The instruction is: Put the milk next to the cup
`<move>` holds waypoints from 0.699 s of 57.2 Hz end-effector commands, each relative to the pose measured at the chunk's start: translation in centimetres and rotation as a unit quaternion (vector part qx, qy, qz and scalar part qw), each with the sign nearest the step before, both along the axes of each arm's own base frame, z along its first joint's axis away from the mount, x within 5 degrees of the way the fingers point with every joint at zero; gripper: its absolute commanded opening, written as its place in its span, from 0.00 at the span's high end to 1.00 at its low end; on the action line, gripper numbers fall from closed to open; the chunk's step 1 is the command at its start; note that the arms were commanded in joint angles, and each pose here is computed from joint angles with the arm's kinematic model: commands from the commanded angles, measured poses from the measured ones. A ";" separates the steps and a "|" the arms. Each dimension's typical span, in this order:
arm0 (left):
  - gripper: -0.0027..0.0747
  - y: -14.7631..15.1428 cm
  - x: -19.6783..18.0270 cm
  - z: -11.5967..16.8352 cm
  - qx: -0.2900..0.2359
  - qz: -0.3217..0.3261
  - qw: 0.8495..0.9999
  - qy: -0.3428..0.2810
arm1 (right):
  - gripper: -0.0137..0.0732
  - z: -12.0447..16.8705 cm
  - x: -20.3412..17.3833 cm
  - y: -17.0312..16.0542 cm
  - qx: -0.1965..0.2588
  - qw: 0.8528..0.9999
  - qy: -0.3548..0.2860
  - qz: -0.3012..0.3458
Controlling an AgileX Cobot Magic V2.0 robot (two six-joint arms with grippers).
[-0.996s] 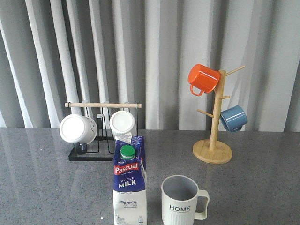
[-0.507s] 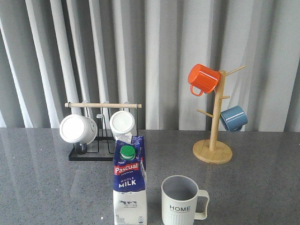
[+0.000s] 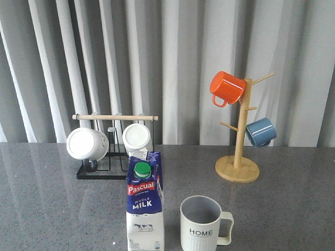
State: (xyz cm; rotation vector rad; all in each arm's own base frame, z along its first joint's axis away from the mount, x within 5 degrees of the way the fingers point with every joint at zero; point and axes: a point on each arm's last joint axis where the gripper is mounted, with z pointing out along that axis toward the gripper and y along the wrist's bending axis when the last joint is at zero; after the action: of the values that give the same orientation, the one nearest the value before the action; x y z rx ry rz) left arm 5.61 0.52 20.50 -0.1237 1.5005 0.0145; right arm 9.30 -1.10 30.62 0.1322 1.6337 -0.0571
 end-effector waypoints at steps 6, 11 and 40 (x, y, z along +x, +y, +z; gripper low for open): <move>0.97 -0.1 -0.3 1.3 0.002 -0.002 0.999 -0.051 | 0.85 1.6 -0.1 0.0 -0.007 0.999 -0.047 -0.002; 0.97 -0.1 -0.3 1.3 0.002 -0.002 0.999 -0.051 | 0.85 1.6 -0.1 0.0 -0.007 0.999 -0.047 -0.002; 0.97 -0.1 -0.3 1.3 0.002 -0.002 0.999 -0.051 | 0.85 -0.4 -0.5 0.0 -0.008 0.999 -0.053 -0.002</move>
State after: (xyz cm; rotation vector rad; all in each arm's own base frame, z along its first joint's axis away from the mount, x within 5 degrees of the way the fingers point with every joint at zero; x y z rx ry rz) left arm 5.61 0.52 20.50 -0.1237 1.5005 0.0145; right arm 8.87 -1.05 30.18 0.1306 1.6142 -0.0576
